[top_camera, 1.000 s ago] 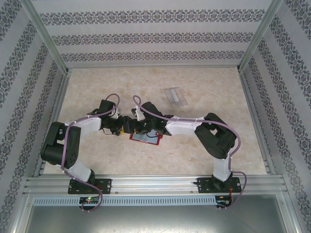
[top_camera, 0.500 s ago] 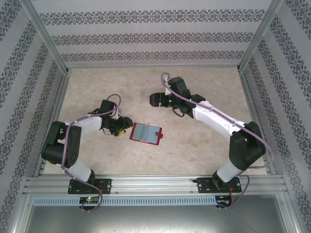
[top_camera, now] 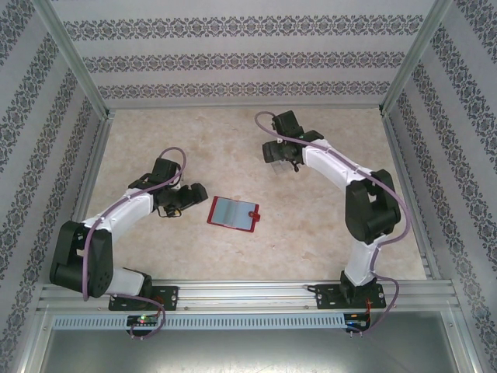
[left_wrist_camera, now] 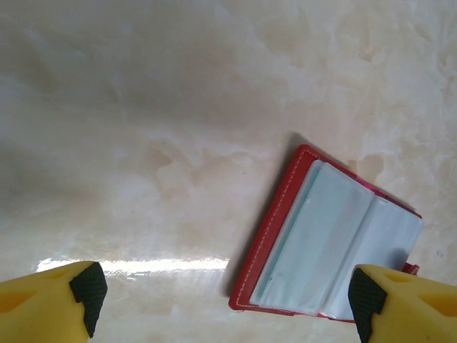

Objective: Put the credit cards into the card holder

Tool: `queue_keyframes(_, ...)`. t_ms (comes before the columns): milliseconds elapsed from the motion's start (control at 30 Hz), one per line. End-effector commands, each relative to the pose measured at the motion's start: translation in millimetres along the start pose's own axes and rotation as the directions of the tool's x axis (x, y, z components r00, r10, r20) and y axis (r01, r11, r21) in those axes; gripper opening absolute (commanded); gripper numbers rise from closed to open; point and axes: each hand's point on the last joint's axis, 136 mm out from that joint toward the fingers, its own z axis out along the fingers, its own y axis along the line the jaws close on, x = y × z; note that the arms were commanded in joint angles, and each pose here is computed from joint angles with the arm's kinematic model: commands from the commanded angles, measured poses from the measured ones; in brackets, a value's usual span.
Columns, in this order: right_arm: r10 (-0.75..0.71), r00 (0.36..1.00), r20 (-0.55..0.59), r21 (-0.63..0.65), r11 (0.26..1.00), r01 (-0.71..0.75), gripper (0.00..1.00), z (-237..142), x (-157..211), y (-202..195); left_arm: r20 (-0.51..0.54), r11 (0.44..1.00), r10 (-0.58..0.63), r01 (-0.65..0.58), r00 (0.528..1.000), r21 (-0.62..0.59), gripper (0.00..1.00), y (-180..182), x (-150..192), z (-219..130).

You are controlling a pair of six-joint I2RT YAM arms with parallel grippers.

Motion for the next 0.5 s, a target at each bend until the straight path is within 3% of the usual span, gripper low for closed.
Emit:
queue_keyframes(0,-0.05,0.998,-0.034,0.058,0.997,0.052,0.82,4,-3,-8,-0.016,0.999,0.013,-0.014,1.0,-0.051,0.9,11,10,-2)
queue_keyframes(467,-0.163,0.982,-0.09,0.278,0.943,0.182,0.78,31,-12,-24,0.002,0.999,0.005,-0.005,1.0,-0.032,0.9,8,11,-6)
